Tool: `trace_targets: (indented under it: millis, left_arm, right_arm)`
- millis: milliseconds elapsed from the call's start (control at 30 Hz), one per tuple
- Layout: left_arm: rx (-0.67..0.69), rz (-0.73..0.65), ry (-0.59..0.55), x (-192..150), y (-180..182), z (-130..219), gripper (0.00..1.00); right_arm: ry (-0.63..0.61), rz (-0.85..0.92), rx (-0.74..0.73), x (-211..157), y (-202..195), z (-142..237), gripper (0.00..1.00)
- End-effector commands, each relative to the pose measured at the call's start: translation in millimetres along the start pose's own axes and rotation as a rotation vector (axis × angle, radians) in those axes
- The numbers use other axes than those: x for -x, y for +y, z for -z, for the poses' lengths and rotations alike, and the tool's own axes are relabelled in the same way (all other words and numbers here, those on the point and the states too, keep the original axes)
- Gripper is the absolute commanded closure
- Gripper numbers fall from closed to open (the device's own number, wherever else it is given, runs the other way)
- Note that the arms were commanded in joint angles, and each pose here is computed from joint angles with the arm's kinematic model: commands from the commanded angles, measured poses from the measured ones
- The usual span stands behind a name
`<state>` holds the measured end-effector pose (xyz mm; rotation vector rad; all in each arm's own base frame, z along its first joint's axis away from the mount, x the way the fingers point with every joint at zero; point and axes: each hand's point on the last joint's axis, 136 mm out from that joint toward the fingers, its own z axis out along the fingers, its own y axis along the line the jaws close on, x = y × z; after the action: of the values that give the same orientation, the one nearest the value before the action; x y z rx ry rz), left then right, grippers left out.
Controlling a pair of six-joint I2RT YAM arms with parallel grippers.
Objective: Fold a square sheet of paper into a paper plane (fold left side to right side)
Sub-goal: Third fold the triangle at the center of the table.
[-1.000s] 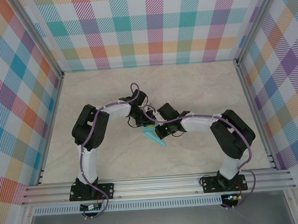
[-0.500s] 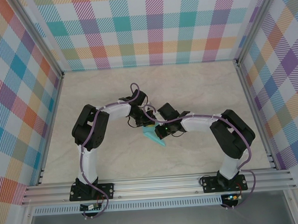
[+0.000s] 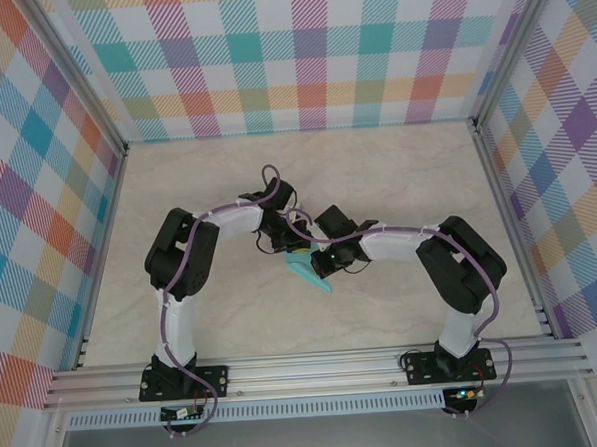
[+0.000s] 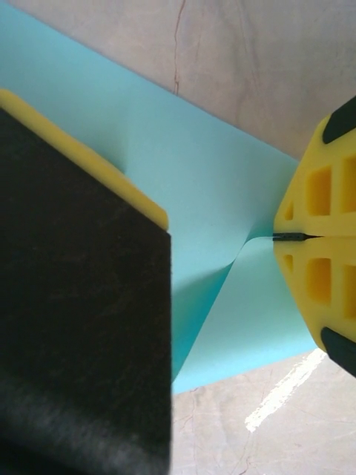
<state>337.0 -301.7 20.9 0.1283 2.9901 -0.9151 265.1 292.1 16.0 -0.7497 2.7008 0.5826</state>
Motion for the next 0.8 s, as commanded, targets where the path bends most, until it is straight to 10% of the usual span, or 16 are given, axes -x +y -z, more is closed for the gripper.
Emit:
trace_targets:
  millis: [0,400,767]
  left_arm:
    - [0.068,-0.010,0.014,2,4,1,0.89]
    - [-0.025,0.049,-0.076,58,11,73,0.77]
    - [-0.240,0.124,-0.113,-14,0,84,0.98]
  right_arm:
    - [0.170,-0.004,-0.049,-45,-10,-19,1.00]
    - [0.180,0.020,-0.042,-46,-5,-21,1.00]
    - [0.182,0.030,-0.014,-43,1,-22,1.00]
